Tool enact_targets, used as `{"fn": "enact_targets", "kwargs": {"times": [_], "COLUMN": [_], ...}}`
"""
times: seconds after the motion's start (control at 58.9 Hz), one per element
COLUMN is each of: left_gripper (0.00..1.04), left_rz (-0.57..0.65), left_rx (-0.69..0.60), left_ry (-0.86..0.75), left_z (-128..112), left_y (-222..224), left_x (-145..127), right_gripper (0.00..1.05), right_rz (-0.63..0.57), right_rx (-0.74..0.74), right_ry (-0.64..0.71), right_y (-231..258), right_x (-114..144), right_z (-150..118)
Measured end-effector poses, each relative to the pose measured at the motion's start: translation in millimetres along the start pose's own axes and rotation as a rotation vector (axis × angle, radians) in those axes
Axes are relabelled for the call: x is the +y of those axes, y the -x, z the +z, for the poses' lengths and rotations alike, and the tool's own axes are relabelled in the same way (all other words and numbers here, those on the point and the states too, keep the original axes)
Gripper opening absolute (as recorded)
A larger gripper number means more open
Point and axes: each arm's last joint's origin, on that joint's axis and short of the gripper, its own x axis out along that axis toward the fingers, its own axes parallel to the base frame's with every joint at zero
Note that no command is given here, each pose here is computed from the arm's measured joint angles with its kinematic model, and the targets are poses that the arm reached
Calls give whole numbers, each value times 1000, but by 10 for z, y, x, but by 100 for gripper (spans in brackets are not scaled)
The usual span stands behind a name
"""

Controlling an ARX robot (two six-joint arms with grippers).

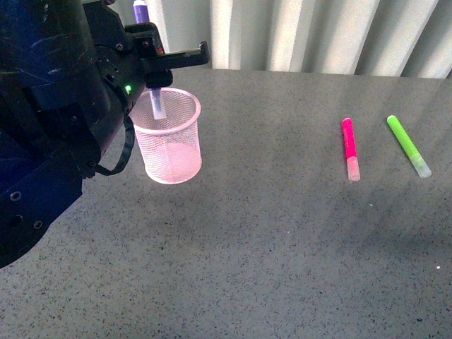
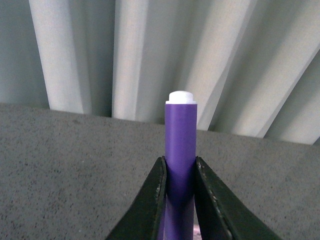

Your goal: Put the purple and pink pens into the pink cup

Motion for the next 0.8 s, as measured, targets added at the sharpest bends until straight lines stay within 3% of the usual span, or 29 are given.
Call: {"fn": "enact_targets", "kwargs": {"times": [0.153,0.323,0.476,0.68,0.798], "left_gripper": [42,71,98,98,98], "left_rz": [2,8,-14,-75,-59], "left_rx": [60,113,289,580,618], "left_ry": [-10,-6,-31,-81,-81], "left_z": [-7,157,366,608,712], "left_y": [60,157,307,754,929], "left_x": [61,128,222,477,565], "right_gripper": [98,98,98,98,98], "right_rz": [0,0,0,0,0], "right_rx": [0,0,0,0,0], "right_ry": [0,0,0,0,0], "right_y": [0,0,0,0,0], "right_x": [0,0,0,0,0], "right_z": [0,0,0,0,0]}}
